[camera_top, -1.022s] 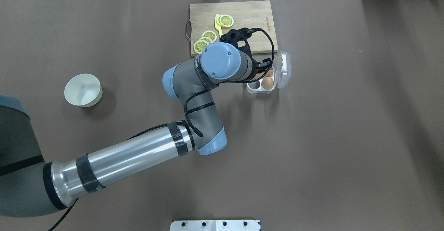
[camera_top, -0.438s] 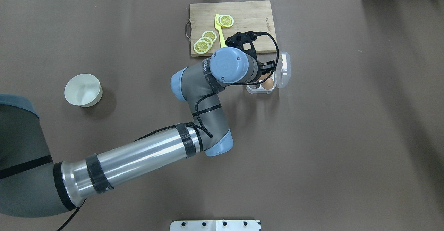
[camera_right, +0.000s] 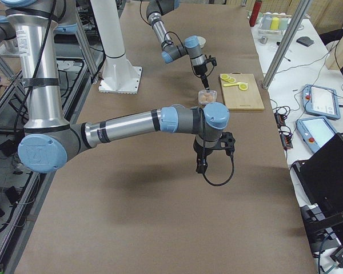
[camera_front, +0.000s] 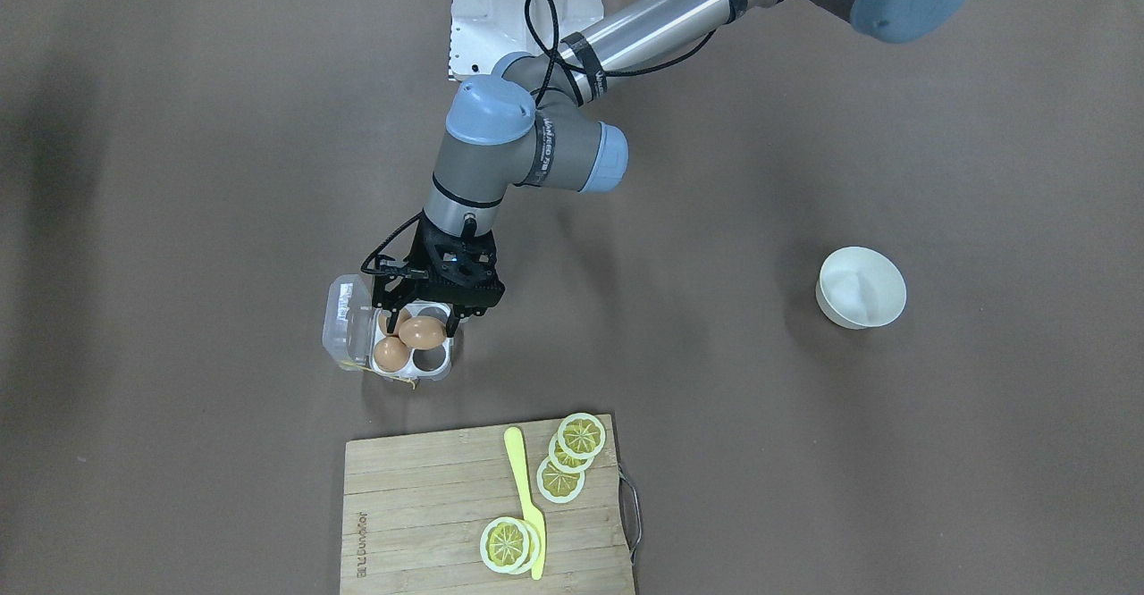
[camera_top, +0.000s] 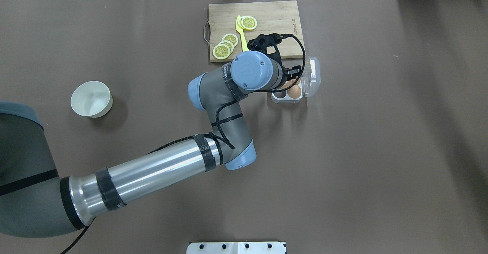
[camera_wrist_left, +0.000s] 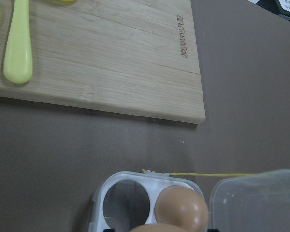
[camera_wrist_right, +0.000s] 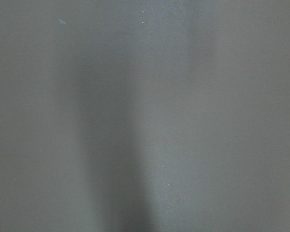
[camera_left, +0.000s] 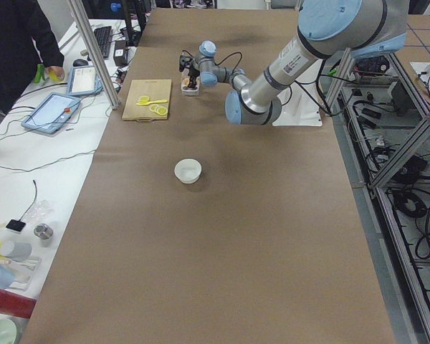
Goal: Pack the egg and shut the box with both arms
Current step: 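Lower the egg into an empty carton slot and open the left gripper, then withdraw the left gripper from the carton while the right arm reaches in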
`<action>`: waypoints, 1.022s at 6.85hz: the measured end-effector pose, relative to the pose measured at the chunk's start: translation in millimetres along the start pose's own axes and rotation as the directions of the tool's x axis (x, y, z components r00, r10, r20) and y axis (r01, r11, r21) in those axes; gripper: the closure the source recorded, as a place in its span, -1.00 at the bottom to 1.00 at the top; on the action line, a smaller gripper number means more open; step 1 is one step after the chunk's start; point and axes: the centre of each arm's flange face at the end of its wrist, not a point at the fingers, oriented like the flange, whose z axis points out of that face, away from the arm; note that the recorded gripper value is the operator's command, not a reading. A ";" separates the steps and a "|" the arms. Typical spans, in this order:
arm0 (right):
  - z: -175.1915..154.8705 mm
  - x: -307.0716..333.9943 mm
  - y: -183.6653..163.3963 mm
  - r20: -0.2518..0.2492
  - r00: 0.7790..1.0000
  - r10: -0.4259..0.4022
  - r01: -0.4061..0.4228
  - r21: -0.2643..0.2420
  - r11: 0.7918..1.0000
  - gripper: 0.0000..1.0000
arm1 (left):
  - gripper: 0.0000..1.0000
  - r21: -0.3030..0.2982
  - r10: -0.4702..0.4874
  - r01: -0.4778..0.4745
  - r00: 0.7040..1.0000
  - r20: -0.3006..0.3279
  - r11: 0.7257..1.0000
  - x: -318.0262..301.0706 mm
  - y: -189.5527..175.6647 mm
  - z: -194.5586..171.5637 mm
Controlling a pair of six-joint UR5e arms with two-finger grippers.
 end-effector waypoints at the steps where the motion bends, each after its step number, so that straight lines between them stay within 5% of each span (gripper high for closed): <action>1: -1.0 -1.4 0.1 0.000 1.000 -0.002 0.002 0.002 1.000 -1.00 | -0.94 -0.008 0.005 -0.005 1.000 -0.005 1.000 -6.0 -15.3 -5.8; 4: -1.9 -5.1 -0.3 0.024 1.000 -0.008 0.008 0.007 1.000 -1.00 | -0.94 -0.071 -0.011 0.009 0.999 -0.032 0.997 -54.4 -84.5 -56.8; 7: -5.8 -24.3 -4.7 0.096 0.995 -0.040 0.036 0.038 0.999 -1.00 | -0.95 -0.155 -0.018 0.033 0.995 0.097 0.987 -104.2 -146.0 -125.1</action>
